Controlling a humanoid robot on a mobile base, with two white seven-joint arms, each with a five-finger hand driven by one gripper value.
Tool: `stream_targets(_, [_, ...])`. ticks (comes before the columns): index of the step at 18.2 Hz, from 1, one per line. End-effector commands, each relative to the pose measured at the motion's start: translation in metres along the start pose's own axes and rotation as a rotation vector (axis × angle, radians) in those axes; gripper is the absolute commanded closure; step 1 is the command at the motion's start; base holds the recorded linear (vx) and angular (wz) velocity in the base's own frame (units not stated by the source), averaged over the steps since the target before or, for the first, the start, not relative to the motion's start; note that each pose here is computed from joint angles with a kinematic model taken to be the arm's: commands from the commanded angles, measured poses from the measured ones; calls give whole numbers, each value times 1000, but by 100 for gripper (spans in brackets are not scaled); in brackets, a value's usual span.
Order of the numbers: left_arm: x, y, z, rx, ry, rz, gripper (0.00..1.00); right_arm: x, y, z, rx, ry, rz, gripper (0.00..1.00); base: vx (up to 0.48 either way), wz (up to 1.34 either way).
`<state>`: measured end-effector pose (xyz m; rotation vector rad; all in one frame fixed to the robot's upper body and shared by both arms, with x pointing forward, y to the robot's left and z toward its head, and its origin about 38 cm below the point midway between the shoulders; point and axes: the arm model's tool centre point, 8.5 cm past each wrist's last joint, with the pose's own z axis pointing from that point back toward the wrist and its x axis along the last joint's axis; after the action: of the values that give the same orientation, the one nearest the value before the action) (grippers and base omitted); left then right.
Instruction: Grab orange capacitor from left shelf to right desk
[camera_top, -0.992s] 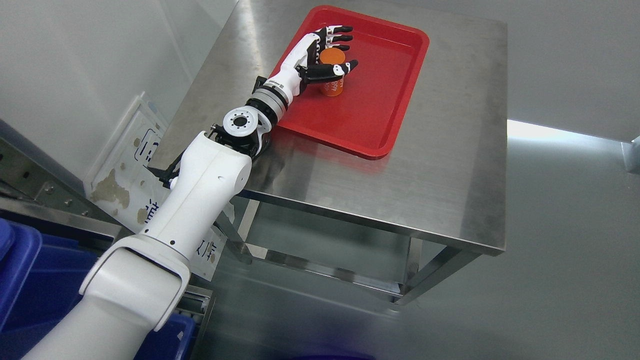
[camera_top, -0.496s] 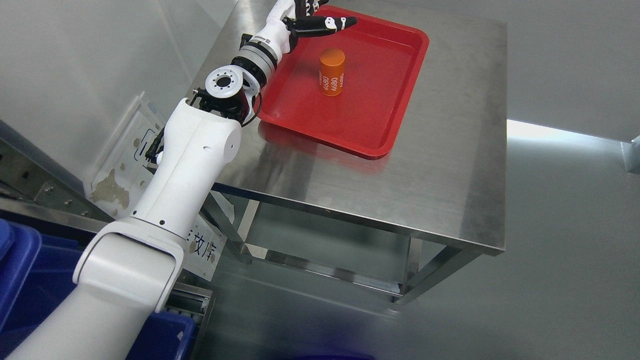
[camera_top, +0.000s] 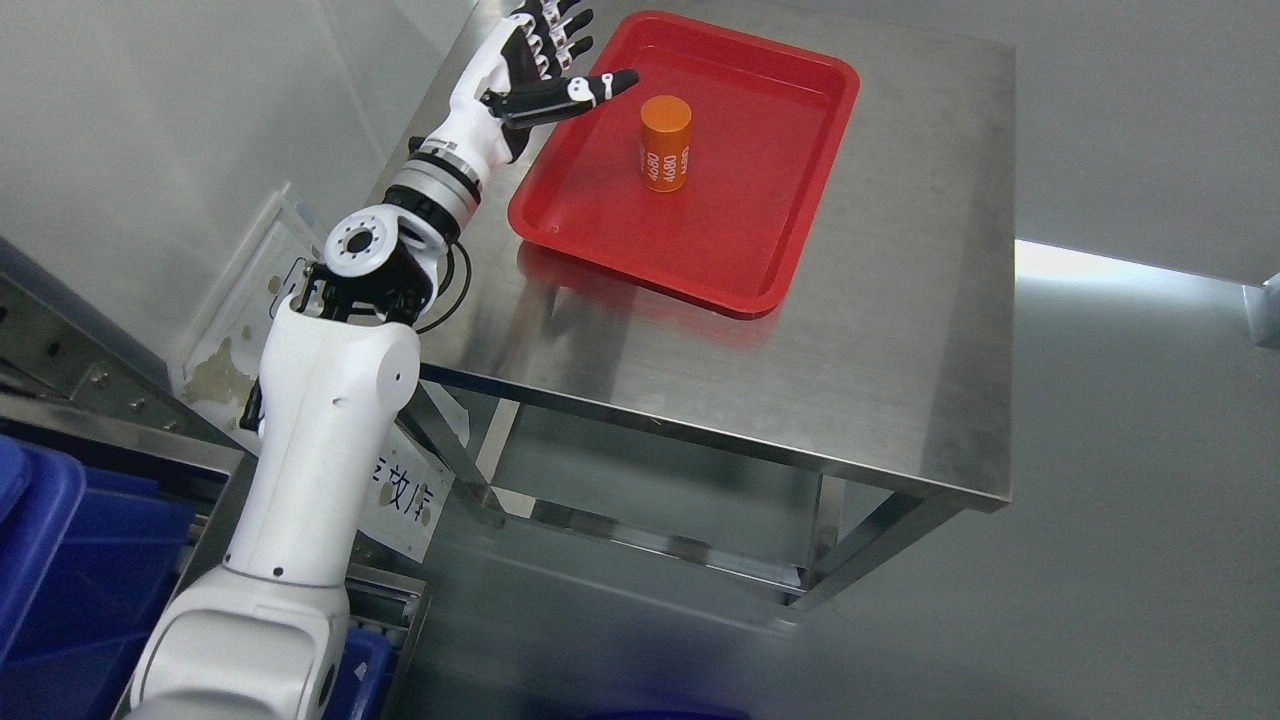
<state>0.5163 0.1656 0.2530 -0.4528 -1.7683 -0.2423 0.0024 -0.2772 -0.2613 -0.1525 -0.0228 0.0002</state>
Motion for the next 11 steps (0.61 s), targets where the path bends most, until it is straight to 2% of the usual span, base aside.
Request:
stream_targets(1, [70, 43, 79, 183, -261, -22, 0, -8, -11, -1, -17, 4, -5, 0, 0, 0])
stream_targets(5, [33, 53, 100, 354, -186, 7, 0, -8, -11, -1, -17, 4, -5, 0, 0, 0])
stream_targets(8, [27, 72, 118, 415, -171, -9, 0, -8, -11, -1, -17, 4, -5, 0, 0, 0])
stream_targets(11, [25, 72, 120, 413, -164, -15, 0, -8, -11, -1, -17, 4, -5, 0, 0, 0])
